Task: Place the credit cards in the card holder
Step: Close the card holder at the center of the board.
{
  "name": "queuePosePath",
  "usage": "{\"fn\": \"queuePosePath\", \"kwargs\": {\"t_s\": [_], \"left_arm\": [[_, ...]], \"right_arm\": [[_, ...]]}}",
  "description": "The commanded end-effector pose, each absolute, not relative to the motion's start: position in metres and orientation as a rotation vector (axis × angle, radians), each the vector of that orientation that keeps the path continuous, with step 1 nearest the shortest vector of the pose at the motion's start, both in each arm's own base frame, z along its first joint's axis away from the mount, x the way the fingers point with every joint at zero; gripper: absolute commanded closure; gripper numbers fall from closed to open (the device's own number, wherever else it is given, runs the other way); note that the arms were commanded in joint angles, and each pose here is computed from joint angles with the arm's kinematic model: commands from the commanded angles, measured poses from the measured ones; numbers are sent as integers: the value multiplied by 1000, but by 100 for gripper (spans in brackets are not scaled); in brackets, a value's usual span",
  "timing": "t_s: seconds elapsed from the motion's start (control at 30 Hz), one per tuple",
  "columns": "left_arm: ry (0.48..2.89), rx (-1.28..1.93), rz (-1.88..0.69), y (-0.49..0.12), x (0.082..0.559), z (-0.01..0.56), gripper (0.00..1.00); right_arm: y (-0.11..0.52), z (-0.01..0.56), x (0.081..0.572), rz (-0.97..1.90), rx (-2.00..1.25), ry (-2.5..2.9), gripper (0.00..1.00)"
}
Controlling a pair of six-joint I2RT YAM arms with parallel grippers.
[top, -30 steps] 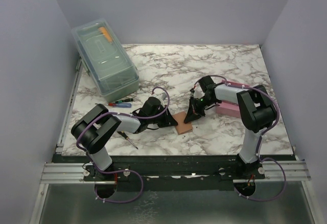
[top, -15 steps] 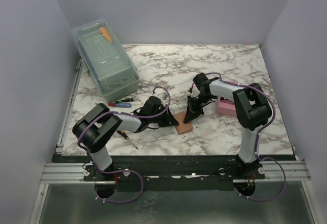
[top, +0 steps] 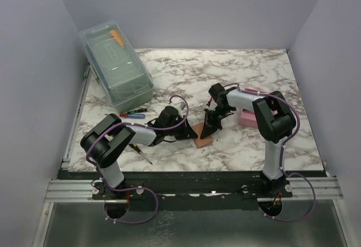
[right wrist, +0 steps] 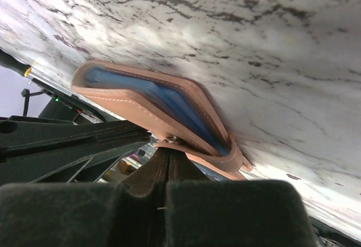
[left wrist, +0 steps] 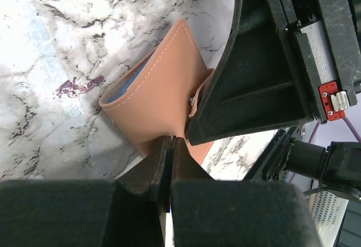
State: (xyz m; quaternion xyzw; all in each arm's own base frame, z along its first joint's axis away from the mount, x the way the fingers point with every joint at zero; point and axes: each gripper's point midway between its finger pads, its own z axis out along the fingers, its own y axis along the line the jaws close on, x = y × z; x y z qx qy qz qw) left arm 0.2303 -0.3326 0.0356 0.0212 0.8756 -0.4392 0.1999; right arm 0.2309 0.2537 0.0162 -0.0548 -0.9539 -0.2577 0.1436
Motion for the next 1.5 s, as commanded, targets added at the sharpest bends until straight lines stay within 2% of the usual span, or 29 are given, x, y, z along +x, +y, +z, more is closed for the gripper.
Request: {"fn": "queuePosePath", "kwargs": {"t_s": [0.0, 0.13, 0.2, 0.27, 0.4, 0.6, 1.03, 1.3, 1.47], "left_arm": [[2521, 101, -1203, -330, 211, 20, 100], [2523, 106, -1202, -330, 211, 19, 100], [2524, 107, -1205, -329, 210, 19, 100], [2516, 104, -1205, -328, 210, 22, 100], [2500, 111, -1218, -329, 210, 28, 100], [2490, 116, -1230, -330, 210, 35, 100], [2482, 112, -1221, -328, 211, 42, 100], [2489, 112, -1217, -327, 210, 39, 100], [2488, 114, -1215, -327, 210, 39, 100]], "right_arm": [[234, -60, 273, -579, -64, -3011, 100], [251, -44, 272, -840, 47, -2903, 99], [262, -24, 269, -1022, 128, -2845, 89], [264, -6, 268, -1076, 180, -2854, 78], [256, 24, 265, -983, 223, -2959, 69], [244, 54, 251, -834, 218, -3074, 61], [243, 59, 266, -503, 222, -3298, 56], [241, 51, 265, -218, 245, -3346, 71], [234, 50, 266, -75, 257, -3365, 70]]}}
